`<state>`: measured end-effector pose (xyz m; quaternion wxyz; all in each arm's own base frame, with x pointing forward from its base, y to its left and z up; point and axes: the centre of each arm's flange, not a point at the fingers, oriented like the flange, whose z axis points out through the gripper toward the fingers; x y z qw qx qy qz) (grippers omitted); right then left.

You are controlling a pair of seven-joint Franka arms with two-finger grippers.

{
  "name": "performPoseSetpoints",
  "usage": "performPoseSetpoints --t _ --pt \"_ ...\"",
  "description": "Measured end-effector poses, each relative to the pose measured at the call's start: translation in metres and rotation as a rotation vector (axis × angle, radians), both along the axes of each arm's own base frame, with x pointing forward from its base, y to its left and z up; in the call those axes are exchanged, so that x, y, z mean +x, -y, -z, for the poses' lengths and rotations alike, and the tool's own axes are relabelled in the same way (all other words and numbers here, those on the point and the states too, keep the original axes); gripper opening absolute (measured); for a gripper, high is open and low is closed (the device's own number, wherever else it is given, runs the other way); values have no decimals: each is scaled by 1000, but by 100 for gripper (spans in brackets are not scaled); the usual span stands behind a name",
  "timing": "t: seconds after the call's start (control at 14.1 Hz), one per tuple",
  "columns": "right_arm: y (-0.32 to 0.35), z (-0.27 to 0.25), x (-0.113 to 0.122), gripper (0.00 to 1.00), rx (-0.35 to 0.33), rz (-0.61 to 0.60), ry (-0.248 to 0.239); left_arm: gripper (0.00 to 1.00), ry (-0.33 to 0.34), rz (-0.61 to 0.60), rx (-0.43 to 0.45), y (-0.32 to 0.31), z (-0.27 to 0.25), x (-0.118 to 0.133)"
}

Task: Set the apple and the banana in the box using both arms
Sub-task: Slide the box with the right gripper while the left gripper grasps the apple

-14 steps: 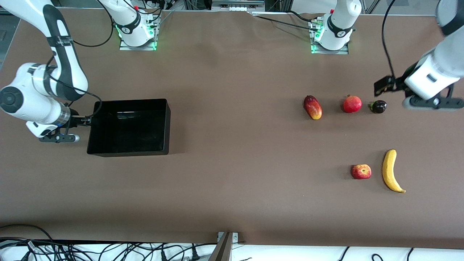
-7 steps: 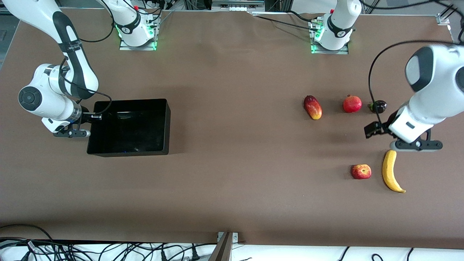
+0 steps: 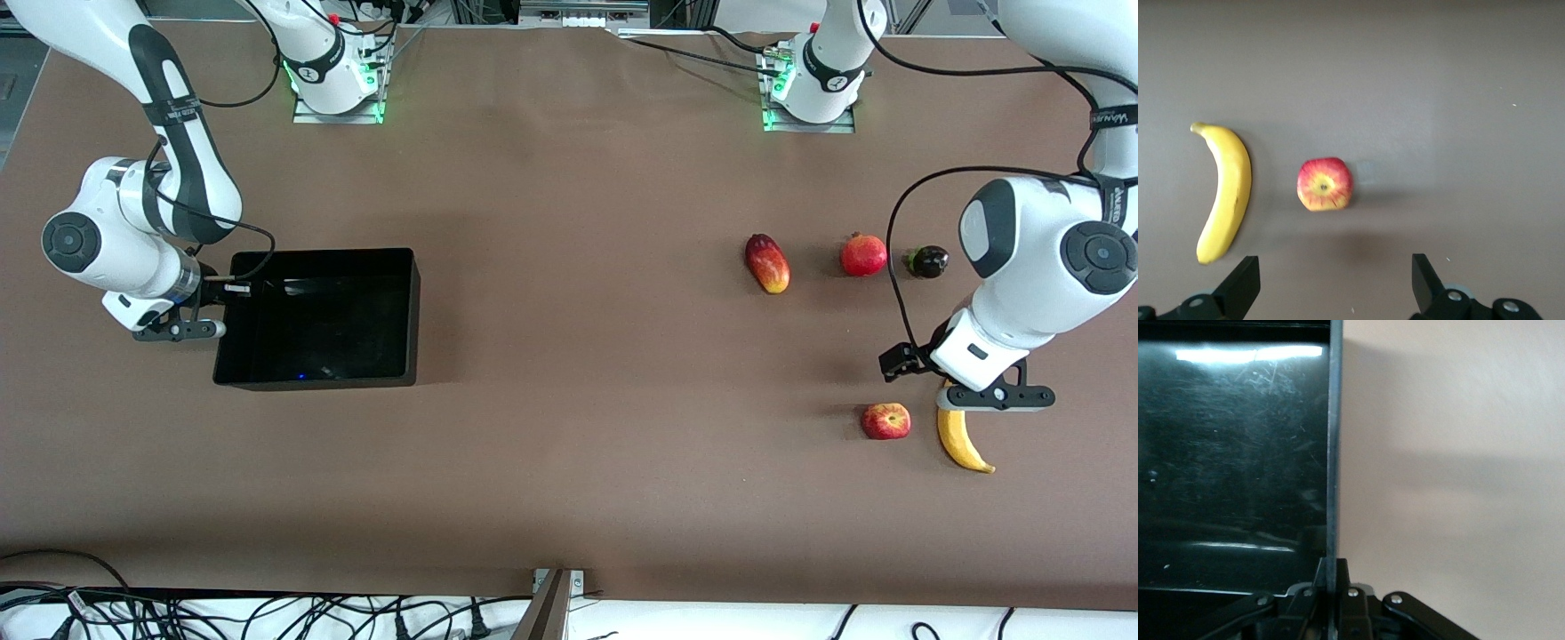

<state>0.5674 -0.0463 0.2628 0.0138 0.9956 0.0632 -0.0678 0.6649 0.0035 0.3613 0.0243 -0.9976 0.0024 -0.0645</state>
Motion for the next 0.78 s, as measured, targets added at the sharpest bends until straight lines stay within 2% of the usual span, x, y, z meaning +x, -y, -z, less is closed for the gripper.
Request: performPoseSetpoints --t 0.21,0.36,0.5,0.78 --pt "-69 -46 29 5 56 -89 -15 100 47 24 15 -22 44 13" --pt "-128 -67 35 5 111 -124 -8 100 74 32 23 -28 76 18" --pt "-191 -72 26 5 119 -111 -12 100 106 37 28 -29 101 22" --pt "-335 -64 -7 5 100 -44 -23 100 137 43 33 -28 142 24"
